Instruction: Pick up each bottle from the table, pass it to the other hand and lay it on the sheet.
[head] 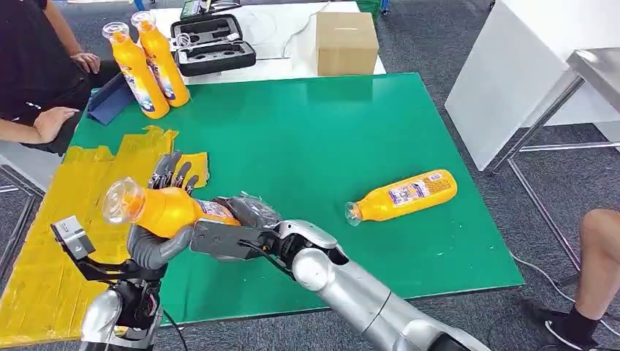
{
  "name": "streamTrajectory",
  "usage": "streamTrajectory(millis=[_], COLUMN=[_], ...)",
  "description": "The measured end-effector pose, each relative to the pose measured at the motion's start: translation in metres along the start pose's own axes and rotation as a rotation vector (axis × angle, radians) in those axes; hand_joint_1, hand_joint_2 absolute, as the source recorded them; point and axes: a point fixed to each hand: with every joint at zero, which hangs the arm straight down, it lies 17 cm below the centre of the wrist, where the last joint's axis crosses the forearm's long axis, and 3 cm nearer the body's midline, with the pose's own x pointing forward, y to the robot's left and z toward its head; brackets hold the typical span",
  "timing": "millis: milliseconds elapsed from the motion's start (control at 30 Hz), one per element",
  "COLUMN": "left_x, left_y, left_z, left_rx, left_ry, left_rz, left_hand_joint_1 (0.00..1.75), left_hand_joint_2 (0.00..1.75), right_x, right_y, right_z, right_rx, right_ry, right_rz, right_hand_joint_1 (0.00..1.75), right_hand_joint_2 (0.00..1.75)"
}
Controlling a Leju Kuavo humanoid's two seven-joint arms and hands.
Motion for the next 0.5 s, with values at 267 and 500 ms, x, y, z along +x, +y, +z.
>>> streamTrajectory(millis=[267, 500], left_x=[-0.009, -0.011], left_y=[-0.005, -0.006], left_z=[-0.003, -0.005], left_rx=[-0.055, -0.098], left_ry=[0.037, 0.043], left_rz=[-0.076, -0.117], left_hand_joint_1=[0.10, 1.75], left_hand_joint_2=[1.75, 1.75], right_x=[-0.003, -0.008], right_y=[0.003, 0.001], right_z=[0.002, 0.003], right_rx=[0.013, 0.014], right_ry=[0.004, 0.013], right_rz=[0.001, 0.007], right_hand_joint_1=[1.75, 1.75], right_hand_joint_2=[1.75, 1.75])
